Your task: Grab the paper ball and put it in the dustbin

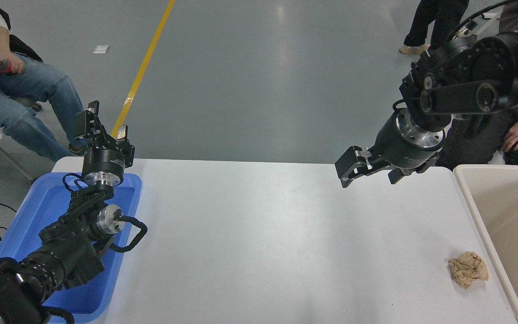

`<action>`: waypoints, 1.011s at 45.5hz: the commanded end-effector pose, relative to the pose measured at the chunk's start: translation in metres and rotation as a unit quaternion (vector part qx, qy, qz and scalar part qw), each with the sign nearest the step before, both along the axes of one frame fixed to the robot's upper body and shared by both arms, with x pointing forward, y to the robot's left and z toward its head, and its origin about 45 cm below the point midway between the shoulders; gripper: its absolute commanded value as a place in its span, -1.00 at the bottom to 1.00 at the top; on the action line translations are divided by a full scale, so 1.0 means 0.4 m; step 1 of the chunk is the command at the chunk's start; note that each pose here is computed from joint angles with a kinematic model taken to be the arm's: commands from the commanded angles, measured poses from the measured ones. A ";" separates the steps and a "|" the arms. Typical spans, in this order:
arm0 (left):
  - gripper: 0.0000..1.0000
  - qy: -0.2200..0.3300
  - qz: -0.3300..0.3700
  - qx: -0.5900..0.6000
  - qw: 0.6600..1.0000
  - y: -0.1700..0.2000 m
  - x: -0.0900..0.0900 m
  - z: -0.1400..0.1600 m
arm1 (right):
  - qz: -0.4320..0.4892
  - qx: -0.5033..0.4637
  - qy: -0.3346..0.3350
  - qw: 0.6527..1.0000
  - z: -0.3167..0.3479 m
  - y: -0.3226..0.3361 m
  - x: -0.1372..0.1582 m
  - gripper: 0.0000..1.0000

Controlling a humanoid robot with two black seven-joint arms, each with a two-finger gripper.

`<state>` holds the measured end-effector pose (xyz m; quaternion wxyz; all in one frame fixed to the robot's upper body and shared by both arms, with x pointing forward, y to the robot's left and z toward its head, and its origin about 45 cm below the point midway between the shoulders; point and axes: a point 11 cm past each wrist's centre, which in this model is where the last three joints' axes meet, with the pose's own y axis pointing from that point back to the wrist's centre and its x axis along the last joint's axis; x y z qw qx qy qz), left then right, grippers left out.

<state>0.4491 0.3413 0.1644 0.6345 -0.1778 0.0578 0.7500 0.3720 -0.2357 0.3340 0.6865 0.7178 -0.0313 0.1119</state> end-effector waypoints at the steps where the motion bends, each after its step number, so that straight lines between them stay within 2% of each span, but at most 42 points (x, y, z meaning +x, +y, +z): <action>1: 0.99 0.000 0.000 0.000 1.000 0.000 0.000 0.000 | -0.009 -0.034 -0.008 0.999 0.016 -0.167 -0.011 1.00; 9: 0.99 0.000 0.000 0.000 1.000 0.000 0.000 0.000 | -0.042 -0.057 -0.005 0.997 -0.016 -0.332 -0.055 1.00; 12: 0.99 0.000 0.000 0.000 1.000 0.000 0.000 0.000 | -0.032 -0.086 0.014 0.996 -0.066 -0.404 -0.091 1.00; 22: 0.99 0.000 0.000 0.000 1.000 0.000 0.000 0.000 | -0.024 -0.116 0.010 0.993 -0.178 -0.558 -0.167 1.00; 34: 0.99 0.000 0.000 0.000 1.000 0.000 0.000 0.000 | -0.053 -0.123 0.008 0.991 -0.276 -0.657 -0.232 1.00; 46: 0.99 0.000 0.000 0.000 1.000 0.000 0.000 0.000 | -0.061 -0.099 -0.011 0.993 -0.367 -0.649 -0.219 1.00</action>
